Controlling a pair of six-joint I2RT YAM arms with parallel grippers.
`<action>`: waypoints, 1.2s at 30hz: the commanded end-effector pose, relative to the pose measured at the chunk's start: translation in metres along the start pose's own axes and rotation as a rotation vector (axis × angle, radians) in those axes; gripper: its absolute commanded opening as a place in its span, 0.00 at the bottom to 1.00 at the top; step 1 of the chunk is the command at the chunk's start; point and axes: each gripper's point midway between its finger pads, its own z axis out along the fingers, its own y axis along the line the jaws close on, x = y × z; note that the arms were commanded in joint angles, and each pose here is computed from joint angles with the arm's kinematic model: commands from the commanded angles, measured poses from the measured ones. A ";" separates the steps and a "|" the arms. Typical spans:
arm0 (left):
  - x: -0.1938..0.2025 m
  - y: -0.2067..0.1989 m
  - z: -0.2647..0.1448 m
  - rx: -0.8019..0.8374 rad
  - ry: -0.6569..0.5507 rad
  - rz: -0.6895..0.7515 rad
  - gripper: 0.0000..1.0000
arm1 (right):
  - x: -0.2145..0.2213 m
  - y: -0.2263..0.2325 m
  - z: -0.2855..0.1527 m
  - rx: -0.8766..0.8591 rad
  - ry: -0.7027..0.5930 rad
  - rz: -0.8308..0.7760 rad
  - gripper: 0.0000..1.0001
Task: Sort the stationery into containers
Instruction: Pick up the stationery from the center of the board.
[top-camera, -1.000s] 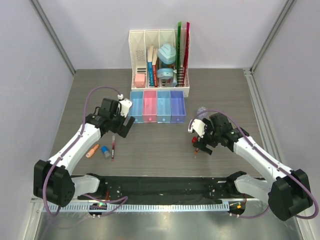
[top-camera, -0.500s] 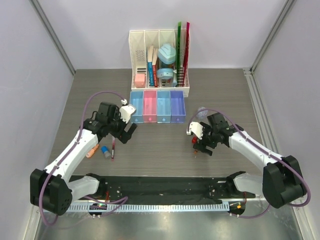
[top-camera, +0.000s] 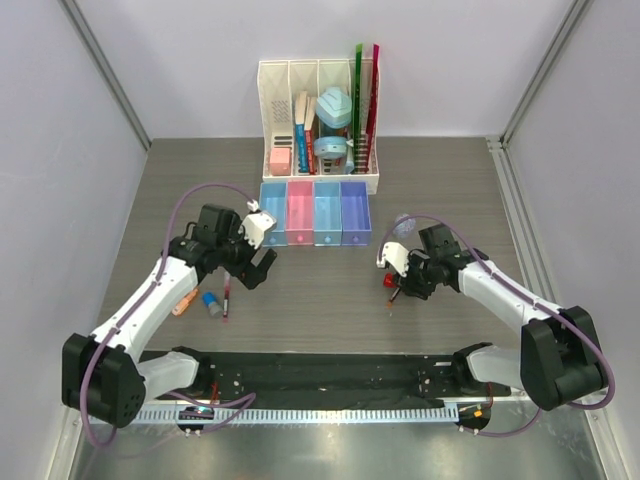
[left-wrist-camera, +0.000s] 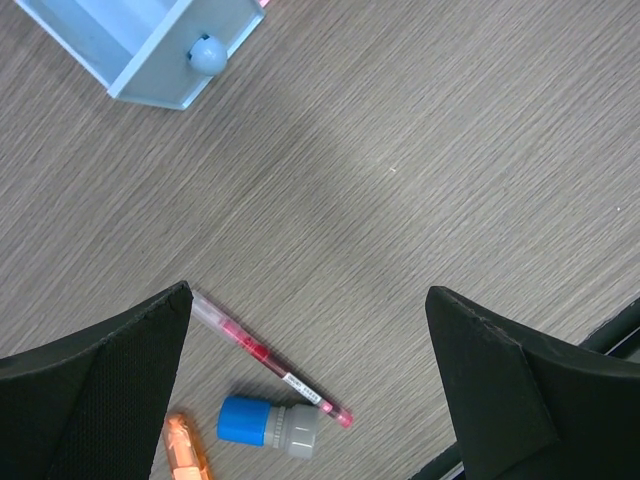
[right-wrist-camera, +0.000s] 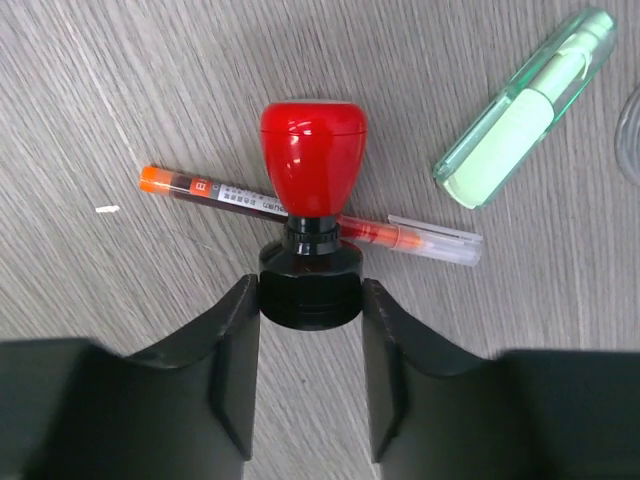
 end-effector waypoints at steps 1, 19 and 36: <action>-0.014 -0.001 0.007 0.045 -0.038 0.018 1.00 | -0.011 -0.003 -0.003 0.009 -0.054 -0.025 0.29; -0.091 -0.064 0.020 0.613 -0.188 -0.010 0.97 | -0.095 -0.028 -0.091 0.253 -0.310 -0.083 0.06; -0.126 -0.121 -0.020 1.144 -0.179 0.031 0.89 | -0.188 -0.028 -0.113 0.156 -0.488 -0.083 0.06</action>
